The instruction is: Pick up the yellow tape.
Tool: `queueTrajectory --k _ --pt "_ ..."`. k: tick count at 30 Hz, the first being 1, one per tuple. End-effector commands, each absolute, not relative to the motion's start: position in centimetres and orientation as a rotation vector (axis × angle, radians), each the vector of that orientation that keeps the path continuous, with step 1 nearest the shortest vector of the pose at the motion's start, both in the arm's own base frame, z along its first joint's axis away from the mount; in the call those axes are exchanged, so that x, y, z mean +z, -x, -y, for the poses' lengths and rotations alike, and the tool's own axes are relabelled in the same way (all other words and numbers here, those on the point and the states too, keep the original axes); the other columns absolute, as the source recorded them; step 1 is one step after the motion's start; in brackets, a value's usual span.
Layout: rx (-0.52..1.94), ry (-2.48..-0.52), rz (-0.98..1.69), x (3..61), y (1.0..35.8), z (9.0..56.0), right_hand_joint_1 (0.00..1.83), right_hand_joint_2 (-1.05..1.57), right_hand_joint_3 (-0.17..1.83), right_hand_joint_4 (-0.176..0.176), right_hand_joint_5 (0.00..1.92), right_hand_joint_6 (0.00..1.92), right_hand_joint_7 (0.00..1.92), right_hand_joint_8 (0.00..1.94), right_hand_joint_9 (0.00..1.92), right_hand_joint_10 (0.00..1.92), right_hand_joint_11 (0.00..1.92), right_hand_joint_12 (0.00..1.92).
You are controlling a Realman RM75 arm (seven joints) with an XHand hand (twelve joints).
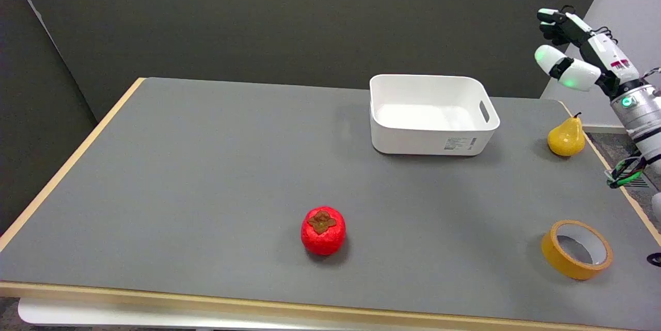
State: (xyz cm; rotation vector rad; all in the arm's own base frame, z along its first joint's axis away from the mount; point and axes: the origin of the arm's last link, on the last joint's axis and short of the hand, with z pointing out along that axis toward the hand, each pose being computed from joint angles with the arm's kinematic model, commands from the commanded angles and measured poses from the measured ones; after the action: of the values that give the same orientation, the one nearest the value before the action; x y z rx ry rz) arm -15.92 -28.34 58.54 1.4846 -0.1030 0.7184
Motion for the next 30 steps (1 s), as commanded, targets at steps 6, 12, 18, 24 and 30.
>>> queueTrajectory --k 6,12,18,24,30 --pt "0.602 -1.378 0.028 58.9 17.6 20.6 0.27 0.69 0.9 0.12 0.19 0.42 0.32 0.36 0.25 0.63 0.09 1.13" --pt "0.531 -1.417 0.049 57.5 18.2 18.2 0.22 0.63 0.92 0.122 0.19 0.42 0.32 0.36 0.25 0.62 0.09 1.13" --pt "0.525 -1.437 0.079 55.4 19.7 15.3 0.18 0.59 0.96 0.125 0.18 0.42 0.3 0.35 0.24 0.62 0.08 1.14" --pt "0.548 -1.472 0.063 53.8 21.9 11.7 0.15 0.57 0.96 0.129 0.17 0.42 0.28 0.34 0.23 0.6 0.07 1.13" --pt "0.548 -1.549 0.091 51.7 23.8 9.4 0.14 0.56 0.97 0.133 0.17 0.42 0.28 0.34 0.24 0.6 0.07 1.13"
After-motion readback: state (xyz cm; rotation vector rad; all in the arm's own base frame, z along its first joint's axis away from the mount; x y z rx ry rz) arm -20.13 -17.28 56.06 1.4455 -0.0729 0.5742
